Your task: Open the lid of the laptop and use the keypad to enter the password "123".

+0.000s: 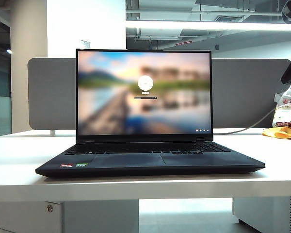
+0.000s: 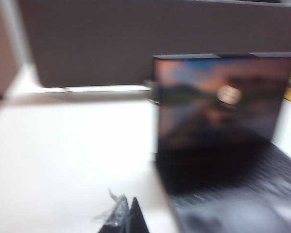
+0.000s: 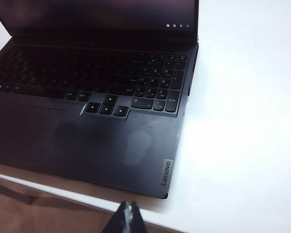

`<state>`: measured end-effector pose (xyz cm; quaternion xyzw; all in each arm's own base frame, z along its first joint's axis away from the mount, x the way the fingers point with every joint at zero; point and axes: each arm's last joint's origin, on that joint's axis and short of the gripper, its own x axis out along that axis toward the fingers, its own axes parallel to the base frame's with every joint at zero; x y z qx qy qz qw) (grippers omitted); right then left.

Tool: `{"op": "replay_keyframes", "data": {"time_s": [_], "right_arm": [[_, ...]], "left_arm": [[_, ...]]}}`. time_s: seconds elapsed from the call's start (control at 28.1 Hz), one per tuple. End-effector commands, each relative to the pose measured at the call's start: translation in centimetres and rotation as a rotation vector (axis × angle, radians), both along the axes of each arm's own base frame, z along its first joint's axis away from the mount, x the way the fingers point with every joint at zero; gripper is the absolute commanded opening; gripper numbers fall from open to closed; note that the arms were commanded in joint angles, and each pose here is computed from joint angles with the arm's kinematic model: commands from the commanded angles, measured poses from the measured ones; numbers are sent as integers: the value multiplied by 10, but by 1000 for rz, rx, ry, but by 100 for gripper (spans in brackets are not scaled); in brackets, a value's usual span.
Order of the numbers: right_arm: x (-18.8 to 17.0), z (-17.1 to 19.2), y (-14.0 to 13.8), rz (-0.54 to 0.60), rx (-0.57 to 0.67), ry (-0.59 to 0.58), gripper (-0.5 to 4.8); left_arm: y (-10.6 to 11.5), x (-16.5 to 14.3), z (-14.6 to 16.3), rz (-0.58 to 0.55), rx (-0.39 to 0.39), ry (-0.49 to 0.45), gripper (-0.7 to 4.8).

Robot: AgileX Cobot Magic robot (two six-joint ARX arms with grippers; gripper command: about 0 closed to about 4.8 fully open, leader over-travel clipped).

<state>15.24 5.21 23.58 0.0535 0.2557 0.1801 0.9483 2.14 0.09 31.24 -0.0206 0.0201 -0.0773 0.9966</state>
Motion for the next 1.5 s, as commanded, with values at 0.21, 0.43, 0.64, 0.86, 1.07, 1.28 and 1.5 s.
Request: {"op": "replay_keyframes", "data": {"time_s": [0.21, 0.43, 0.64, 0.86, 1.07, 1.28, 1.5], "right_arm": [[1, 3, 0, -1, 10, -19, -1], [1, 3, 0, -1, 10, -19, -1], [1, 3, 0, -1, 10, -19, -1], [1, 3, 0, -1, 10, -19, -1], [1, 3, 0, -1, 10, -19, -1], [1, 3, 0, -1, 10, -20, -1], [1, 3, 0, -1, 10, -19, -1]], "left_arm": [[-13, 47, -45, 80, -23, -140, -6], [-6, 67, -85, 8, -2, -159, -6], [0, 74, -110, 48, -5, -99, -6], [3, 73, -129, 144, -52, -121, -6], [3, 76, -143, 153, -87, -75, -6], [3, 76, -144, 170, -91, -65, -6], [-3, 76, -148, 122, -64, -20, -6]]}}
